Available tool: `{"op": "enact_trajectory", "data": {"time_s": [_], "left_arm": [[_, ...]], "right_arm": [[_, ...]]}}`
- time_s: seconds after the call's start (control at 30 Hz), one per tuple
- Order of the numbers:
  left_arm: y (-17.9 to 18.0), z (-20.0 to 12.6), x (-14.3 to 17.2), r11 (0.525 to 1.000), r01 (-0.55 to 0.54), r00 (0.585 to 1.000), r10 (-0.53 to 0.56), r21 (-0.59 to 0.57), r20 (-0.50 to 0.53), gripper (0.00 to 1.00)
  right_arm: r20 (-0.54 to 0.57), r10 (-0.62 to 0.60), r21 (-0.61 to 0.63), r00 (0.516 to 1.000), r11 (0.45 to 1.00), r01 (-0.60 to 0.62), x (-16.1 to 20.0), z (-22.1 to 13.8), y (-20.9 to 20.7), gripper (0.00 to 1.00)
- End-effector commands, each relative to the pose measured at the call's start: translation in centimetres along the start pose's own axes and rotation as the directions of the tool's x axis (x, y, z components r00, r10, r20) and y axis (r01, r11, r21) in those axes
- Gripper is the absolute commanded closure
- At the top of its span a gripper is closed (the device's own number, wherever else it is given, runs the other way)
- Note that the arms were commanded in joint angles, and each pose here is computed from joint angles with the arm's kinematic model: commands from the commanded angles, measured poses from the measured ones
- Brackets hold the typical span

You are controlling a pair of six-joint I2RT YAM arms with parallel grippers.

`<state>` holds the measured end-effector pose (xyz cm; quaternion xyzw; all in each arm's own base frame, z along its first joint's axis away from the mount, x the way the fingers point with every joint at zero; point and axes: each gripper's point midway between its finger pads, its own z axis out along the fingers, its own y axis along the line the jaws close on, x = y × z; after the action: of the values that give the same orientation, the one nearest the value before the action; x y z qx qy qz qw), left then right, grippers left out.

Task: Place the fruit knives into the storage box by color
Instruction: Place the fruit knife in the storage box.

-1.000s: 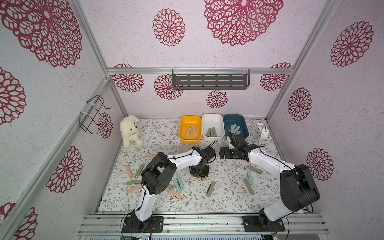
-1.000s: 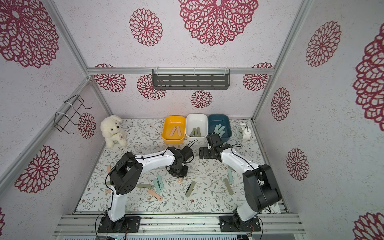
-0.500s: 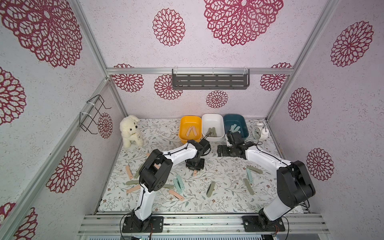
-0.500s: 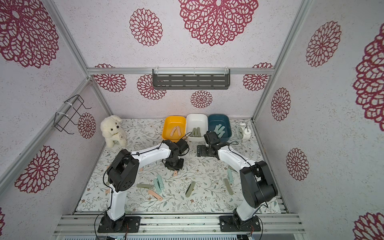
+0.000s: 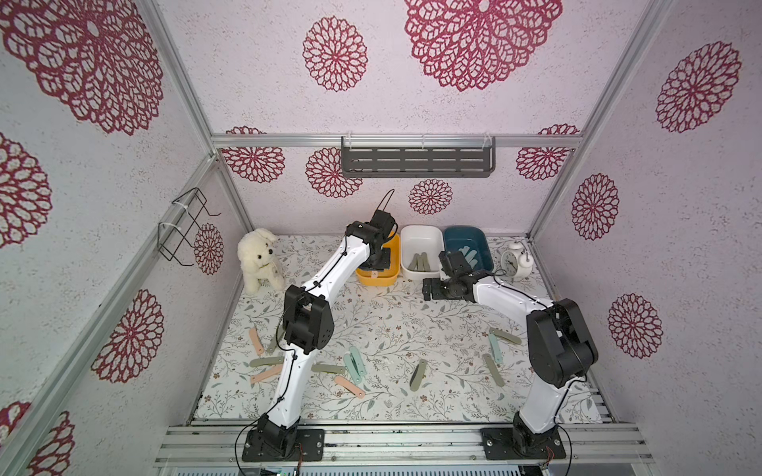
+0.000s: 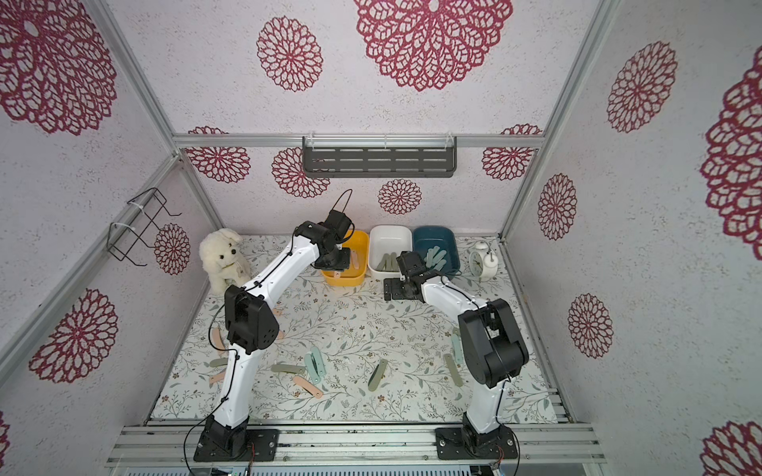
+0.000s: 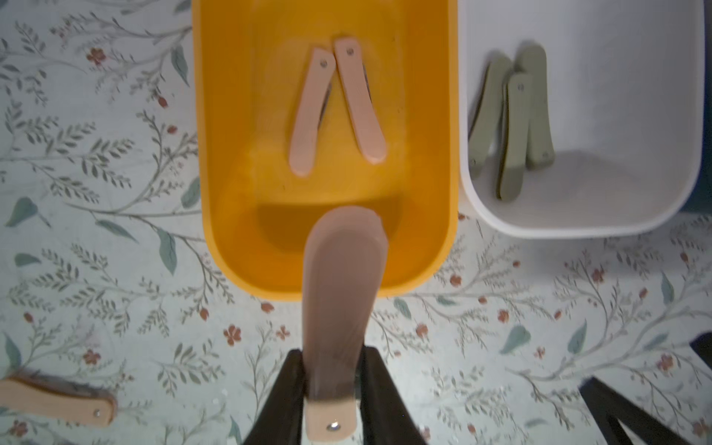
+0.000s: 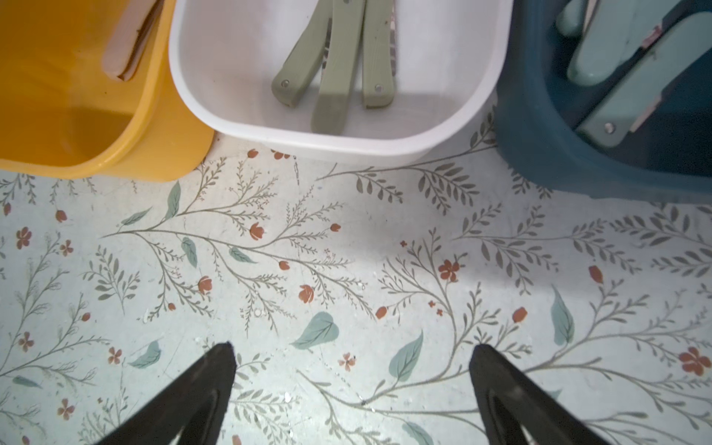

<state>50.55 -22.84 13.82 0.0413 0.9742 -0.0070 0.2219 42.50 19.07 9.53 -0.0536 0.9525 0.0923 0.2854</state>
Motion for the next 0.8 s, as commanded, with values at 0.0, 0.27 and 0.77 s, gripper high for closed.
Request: {"op": "enact_trajectory", "data": {"time_s": [0.0, 0.27, 0.77], "left_arm": [[0.6, 2.7, -0.6, 0.998, -0.065, 0.998, 0.064, -0.017, -0.017, 0.85], [0.2, 7.8, -2.6, 0.998, -0.027, 0.999, 0.025, 0.056, 0.04, 0.85], [0.3, 6.4, -3.2, 0.997, -0.033, 0.997, 0.027, 0.072, 0.074, 0.25]], "right_arm": [[0.008, -0.022, -0.024, 1.0, 0.999, 0.023, -1.0, -0.8, 0.2, 0.01], [0.003, -0.022, -0.069, 1.0, 0.997, 0.022, 0.4, -2.2, 0.6, 0.01], [-0.069, -0.016, -0.046, 0.997, 0.999, 0.013, 8.1, -5.7, -2.1, 0.01]]}}
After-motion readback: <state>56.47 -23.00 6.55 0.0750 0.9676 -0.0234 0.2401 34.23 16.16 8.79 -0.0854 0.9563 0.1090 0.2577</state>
